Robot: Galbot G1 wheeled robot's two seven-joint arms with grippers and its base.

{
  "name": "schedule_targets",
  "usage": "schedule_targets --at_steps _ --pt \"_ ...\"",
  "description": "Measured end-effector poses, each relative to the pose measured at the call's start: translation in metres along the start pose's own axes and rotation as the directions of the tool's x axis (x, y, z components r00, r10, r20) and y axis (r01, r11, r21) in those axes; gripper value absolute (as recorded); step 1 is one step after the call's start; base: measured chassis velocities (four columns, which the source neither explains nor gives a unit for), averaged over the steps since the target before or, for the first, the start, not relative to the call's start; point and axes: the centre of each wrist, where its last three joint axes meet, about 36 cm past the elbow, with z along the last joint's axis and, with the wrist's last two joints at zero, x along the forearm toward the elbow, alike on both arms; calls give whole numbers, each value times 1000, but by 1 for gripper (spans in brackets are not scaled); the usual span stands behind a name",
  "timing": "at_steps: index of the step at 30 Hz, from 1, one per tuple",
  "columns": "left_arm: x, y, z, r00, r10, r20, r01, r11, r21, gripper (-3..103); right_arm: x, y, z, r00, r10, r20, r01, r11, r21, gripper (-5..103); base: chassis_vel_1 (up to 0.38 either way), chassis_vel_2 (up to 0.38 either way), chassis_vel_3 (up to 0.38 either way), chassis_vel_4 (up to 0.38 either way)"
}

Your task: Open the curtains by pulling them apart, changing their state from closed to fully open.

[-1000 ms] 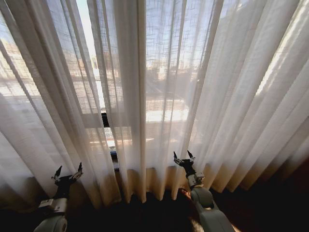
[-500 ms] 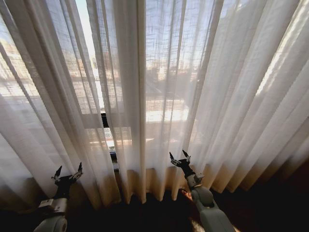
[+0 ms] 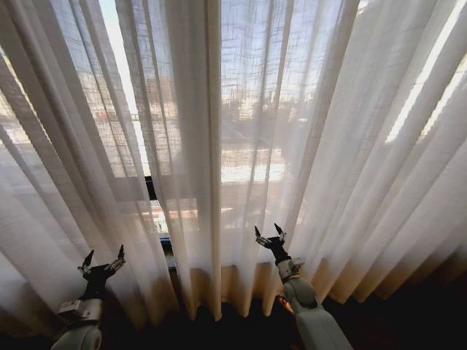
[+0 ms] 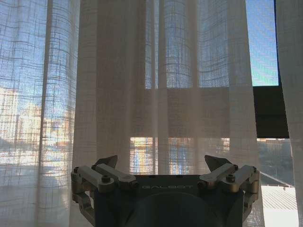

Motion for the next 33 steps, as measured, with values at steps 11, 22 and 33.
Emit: schedule_targets --at_steps 11,22,33 --pt "0 0 0 1000 0 0 0 1000 0 100 -16 41 17 999 -34 -36 35 999 31 100 10 -10 -6 17" --pt "0 0 0 1000 0 0 0 1000 0 100 -28 50 13 999 -44 -21 45 999 16 100 0 0 0 0" --pt "0 0 0 1000 0 0 0 1000 0 100 8 27 0 999 -48 -17 49 998 29 100 0 0 0 0"
